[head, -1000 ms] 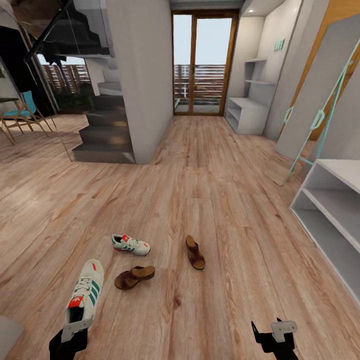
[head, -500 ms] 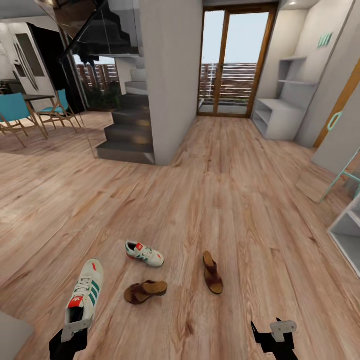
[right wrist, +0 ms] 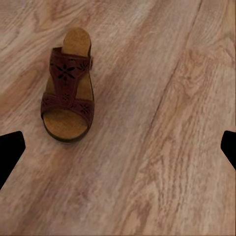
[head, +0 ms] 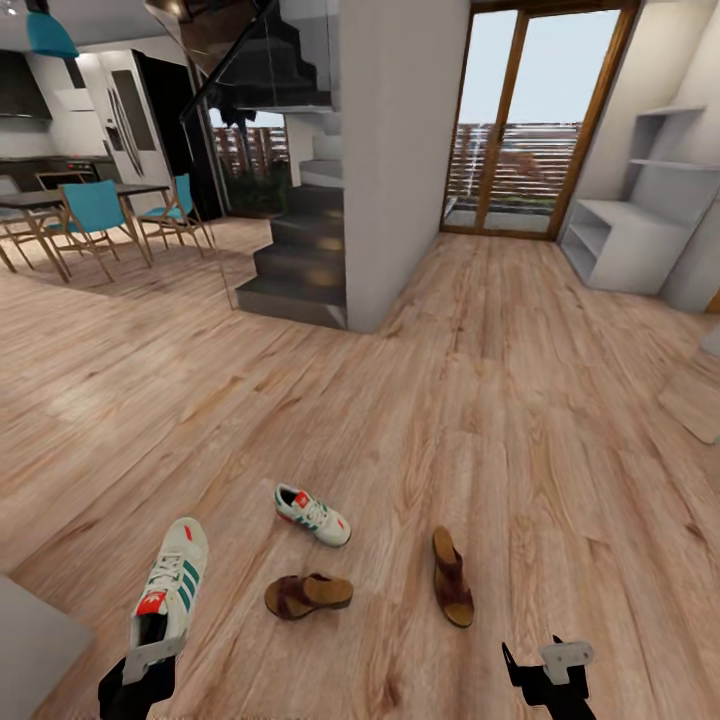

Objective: Pick up the two gym shoes and the two sandals from the corridor floor and place them onto the hallstand (shoe rack) in the corridor, making sure they are on the rack and not on the floor. Arrange them so the two gym shoes are next to each other and the two sandals are next to each other.

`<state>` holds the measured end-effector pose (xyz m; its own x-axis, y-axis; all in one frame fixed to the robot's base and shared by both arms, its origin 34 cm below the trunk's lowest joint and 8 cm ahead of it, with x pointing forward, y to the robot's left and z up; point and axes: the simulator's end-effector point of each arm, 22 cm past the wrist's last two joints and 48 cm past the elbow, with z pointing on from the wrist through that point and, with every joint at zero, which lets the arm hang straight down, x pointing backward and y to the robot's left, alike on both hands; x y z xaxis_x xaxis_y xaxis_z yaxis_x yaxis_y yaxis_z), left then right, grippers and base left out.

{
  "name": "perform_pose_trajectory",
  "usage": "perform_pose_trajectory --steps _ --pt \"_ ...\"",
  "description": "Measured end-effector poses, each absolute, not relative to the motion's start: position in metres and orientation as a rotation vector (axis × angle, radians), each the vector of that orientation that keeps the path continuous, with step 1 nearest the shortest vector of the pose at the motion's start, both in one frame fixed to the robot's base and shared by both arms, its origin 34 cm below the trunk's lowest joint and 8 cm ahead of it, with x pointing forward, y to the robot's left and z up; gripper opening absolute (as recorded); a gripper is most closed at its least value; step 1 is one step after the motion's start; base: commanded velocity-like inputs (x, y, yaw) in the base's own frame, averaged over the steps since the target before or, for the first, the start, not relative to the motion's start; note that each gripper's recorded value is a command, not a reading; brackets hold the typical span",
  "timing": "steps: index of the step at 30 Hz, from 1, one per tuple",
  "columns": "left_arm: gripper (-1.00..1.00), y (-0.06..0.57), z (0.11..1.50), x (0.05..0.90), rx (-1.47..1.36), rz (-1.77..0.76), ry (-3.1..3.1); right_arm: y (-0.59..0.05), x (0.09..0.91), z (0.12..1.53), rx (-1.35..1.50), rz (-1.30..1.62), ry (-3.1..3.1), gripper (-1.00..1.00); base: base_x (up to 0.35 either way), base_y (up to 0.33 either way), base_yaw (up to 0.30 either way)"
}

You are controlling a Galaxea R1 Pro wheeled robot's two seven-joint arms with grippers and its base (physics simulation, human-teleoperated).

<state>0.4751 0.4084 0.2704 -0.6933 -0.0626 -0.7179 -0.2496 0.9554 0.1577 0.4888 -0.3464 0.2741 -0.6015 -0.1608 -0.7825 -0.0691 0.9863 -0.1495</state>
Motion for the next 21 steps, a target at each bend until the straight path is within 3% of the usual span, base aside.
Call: perform_pose_trajectory --steps 9,15,21 --pt "-1.0 0.419 0.321 0.543 -0.199 0.324 2.204 -0.346 0.487 0.273 -0.161 -0.127 2.221 1.0 0.001 0.0 0.278" --pt "-1.0 0.391 0.405 0.671 -0.175 0.221 2.185 -0.344 0.487 0.272 -0.16 -0.123 2.223 1.0 0.0 0.0 0.269" --pt "-1.0 0.344 0.488 0.773 -0.133 0.096 2.158 -0.344 0.488 0.272 -0.161 -0.123 2.221 1.0 0.0 0.0 0.054"
